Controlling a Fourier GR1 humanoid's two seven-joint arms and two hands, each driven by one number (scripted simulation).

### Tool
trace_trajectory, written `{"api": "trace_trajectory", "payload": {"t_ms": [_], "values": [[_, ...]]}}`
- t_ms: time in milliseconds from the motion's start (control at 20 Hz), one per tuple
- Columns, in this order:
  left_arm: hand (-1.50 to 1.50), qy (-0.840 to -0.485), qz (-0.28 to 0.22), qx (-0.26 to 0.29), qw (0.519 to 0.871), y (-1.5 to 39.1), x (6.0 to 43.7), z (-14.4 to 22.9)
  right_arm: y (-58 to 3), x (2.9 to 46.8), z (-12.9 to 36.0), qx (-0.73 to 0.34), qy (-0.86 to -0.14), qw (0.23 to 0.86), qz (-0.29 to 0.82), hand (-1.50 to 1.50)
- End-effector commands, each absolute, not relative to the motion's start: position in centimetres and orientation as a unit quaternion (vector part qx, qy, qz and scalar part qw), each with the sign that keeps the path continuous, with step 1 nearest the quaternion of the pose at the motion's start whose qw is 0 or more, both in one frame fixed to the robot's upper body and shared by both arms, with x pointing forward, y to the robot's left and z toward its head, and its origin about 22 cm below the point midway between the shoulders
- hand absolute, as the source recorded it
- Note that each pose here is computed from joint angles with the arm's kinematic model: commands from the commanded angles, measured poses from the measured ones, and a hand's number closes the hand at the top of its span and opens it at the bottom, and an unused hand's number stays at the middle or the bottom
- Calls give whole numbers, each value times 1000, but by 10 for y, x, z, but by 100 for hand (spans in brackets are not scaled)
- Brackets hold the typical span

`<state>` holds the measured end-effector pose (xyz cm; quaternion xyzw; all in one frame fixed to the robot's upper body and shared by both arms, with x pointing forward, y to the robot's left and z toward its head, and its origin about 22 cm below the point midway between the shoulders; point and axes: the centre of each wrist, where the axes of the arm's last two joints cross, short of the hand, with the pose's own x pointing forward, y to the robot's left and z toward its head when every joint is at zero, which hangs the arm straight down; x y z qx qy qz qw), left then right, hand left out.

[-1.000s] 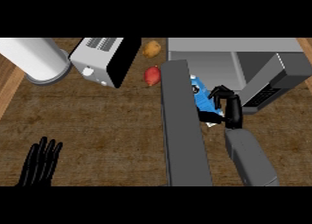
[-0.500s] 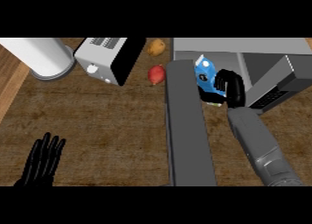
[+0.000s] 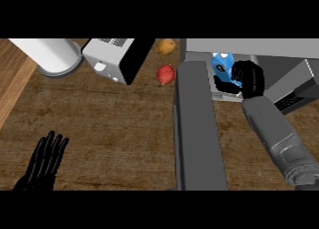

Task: Pick up the milk, place it into the microwave and close the microwave

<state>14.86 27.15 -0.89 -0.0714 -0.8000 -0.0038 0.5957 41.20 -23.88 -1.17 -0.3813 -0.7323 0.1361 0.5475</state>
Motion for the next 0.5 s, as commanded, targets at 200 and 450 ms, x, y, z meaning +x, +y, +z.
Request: {"api": "trace_trajectory", "payload": {"t_ms": [200, 450], "values": [[-150, -800, -36, -45, 597, 271, 159, -7, -254, 419, 3, -469, -706, 518, 112, -150], [-150, -797, -55, -51, 599, 277, 158, -7, -263, 417, 1, -496, -686, 509, 158, -150]]}}
